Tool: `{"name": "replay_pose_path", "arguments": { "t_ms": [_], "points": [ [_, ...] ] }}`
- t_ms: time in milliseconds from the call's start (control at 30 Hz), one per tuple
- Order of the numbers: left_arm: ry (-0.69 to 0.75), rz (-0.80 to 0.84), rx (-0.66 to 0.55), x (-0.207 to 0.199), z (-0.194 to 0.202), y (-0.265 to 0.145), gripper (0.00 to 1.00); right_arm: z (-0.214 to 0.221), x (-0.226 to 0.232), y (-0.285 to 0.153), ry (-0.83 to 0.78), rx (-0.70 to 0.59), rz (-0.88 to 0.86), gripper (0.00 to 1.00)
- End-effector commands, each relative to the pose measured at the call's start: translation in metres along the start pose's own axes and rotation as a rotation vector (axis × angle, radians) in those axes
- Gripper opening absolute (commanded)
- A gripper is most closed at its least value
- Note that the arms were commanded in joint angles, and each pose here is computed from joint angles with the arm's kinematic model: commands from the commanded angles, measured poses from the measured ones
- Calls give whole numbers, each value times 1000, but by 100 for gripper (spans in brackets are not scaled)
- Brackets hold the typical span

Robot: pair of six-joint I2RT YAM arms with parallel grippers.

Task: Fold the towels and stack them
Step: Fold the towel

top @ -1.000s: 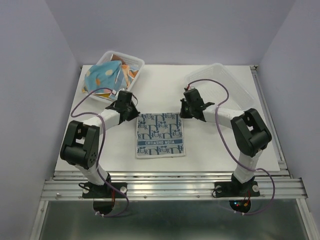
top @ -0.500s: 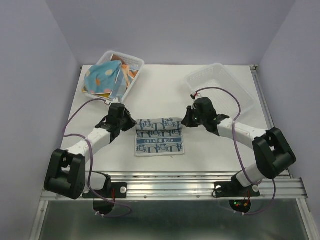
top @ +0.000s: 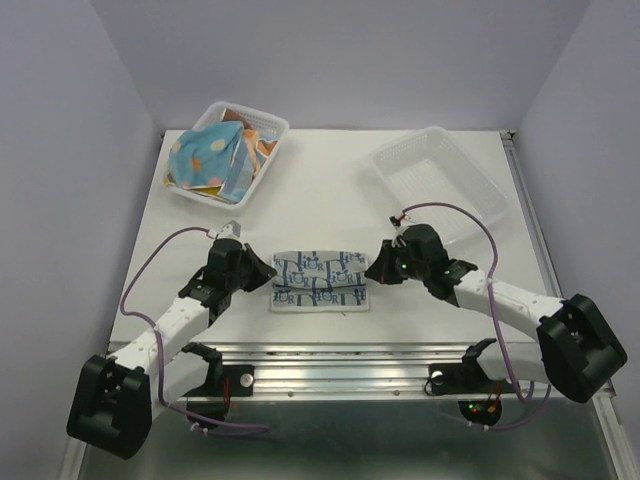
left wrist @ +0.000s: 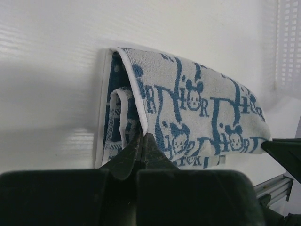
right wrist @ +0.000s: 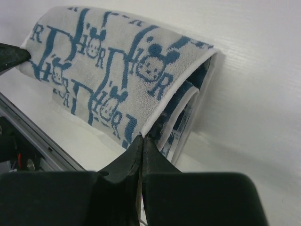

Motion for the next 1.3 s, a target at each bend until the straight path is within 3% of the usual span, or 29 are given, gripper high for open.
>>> {"name": "replay_pose_path", "arguments": {
  "t_ms": [0, 800, 833, 867, 933, 967, 1000, 1033, 1067, 1133, 1267],
  "points": [
    [-18, 37, -8, -4, 5, -10, 0, 12, 4, -5, 18, 13, -52, 1],
    [-87, -55, 162, 13, 47, -23, 2, 57, -23, -14, 89, 144, -1, 4],
    [-90, -60, 169, 13, 48, -23, 6, 56, -22, -14, 86, 147, -2, 9],
    [-95, -68, 177, 13, 49, -25, 14, 58, -23, -14, 84, 160, 3, 21],
    [-100, -80, 167, 12, 47, -27, 34, 54, -18, -14, 72, 159, -2, 33],
    [-103, -87, 171, 12, 48, -30, 58, 53, -17, -14, 63, 161, 0, 55],
    [-109, -78, 150, 10, 45, -32, 68, 53, -19, -16, 65, 171, 30, 59],
    [-107, -82, 136, 8, 41, -35, 81, 51, -17, -17, 55, 161, 37, 71],
    [-104, -68, 110, 5, 36, -39, 99, 43, -13, -19, 43, 132, 47, 75],
    [-98, -61, 61, 0, 24, -44, 99, 31, -3, -20, 22, 88, 40, 83],
    [-72, -73, -27, -7, 2, -51, 99, 10, 6, -16, 7, -6, 103, 84]
  ]
}}
Point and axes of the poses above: each gripper's point midway between its finger pads, its own y axis out along the fingers, its own x axis along the line the jaws close on, z = x × y, the point moved 7 cm from there along -y, back along the fingers, and after that the axes turned 14 degrees about y, right-handed, at the moved point
